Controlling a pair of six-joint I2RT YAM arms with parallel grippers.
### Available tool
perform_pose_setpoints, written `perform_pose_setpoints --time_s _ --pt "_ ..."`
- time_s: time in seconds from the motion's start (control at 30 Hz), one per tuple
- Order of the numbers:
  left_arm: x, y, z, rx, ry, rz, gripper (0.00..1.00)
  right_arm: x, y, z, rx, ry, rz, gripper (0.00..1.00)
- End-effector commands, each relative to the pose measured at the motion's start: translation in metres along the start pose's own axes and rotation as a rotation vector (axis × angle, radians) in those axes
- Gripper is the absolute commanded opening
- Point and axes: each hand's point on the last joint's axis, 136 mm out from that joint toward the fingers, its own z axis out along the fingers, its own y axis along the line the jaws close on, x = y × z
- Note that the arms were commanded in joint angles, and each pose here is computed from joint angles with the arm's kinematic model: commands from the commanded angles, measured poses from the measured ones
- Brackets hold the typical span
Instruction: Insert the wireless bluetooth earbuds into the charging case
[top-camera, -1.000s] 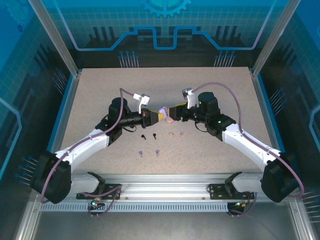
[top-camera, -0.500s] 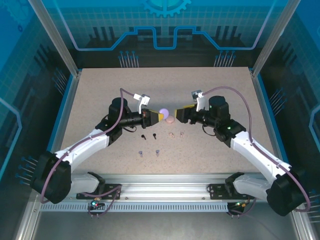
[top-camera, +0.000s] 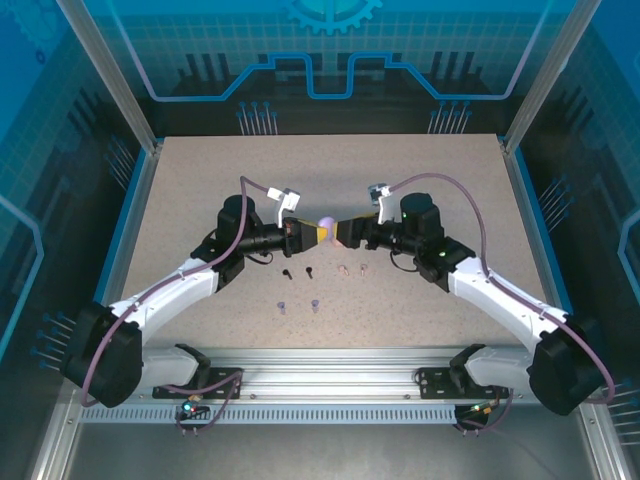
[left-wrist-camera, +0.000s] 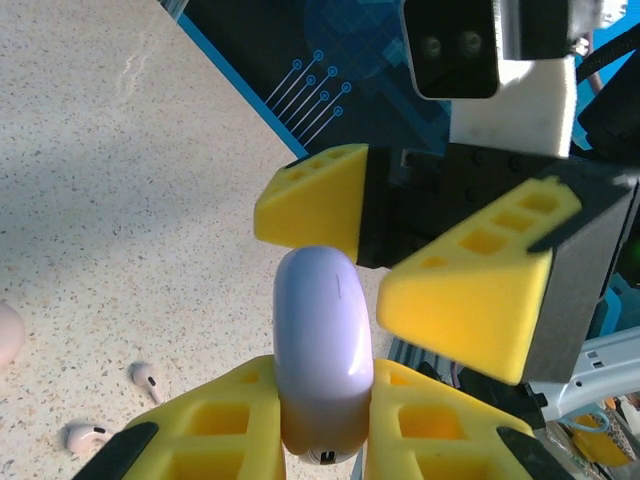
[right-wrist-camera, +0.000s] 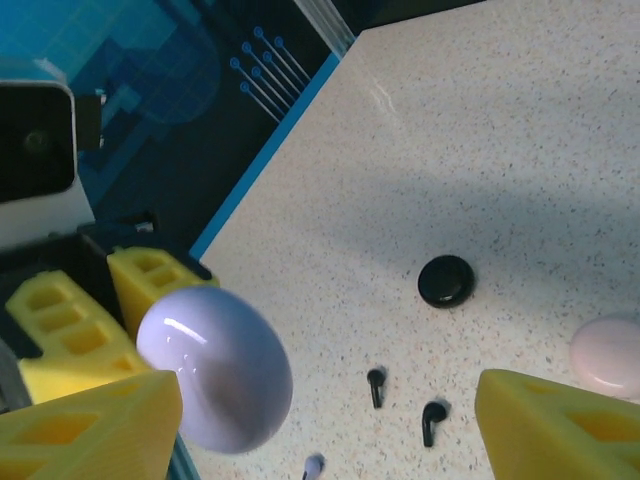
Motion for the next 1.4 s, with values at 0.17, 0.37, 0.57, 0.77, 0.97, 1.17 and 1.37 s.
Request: perform_pose_setpoints --time_s 0.17,0.37,0.57,0.77,0.97,1.17,1.37 --pt "-0.012 -0.005 0.003 0.037 -0.04 0.048 0.0 -0.001 -0.005 0.022 0.063 -0.118 0.414 0.85" --pt "-0.013 -0.004 0.006 0.038 -0.044 0.044 0.0 0.002 0.007 0.033 0.078 -0.17 0.521 0.85" --pt "-0.012 -0.003 0.008 0.042 -0.042 0.044 0.0 0.002 0.005 0.037 0.101 -0.193 0.553 0.82" --pt "-0.009 -0.001 0.009 0.039 -0.038 0.045 0.0 -0.004 0.002 0.033 0.103 -0.243 0.591 0.76" --pt "-0.006 0.002 0.01 0.03 -0.037 0.048 0.0 -0.01 0.005 0.034 0.088 -0.264 0.625 0.75" --pt "-0.003 0.004 0.011 0.023 -0.033 0.049 0.0 -0.013 0.007 0.034 0.076 -0.275 0.64 0.7" --pt "0.001 0.007 0.014 0.015 -0.023 0.048 0.0 -0.012 0.007 0.035 0.068 -0.273 0.649 0.54"
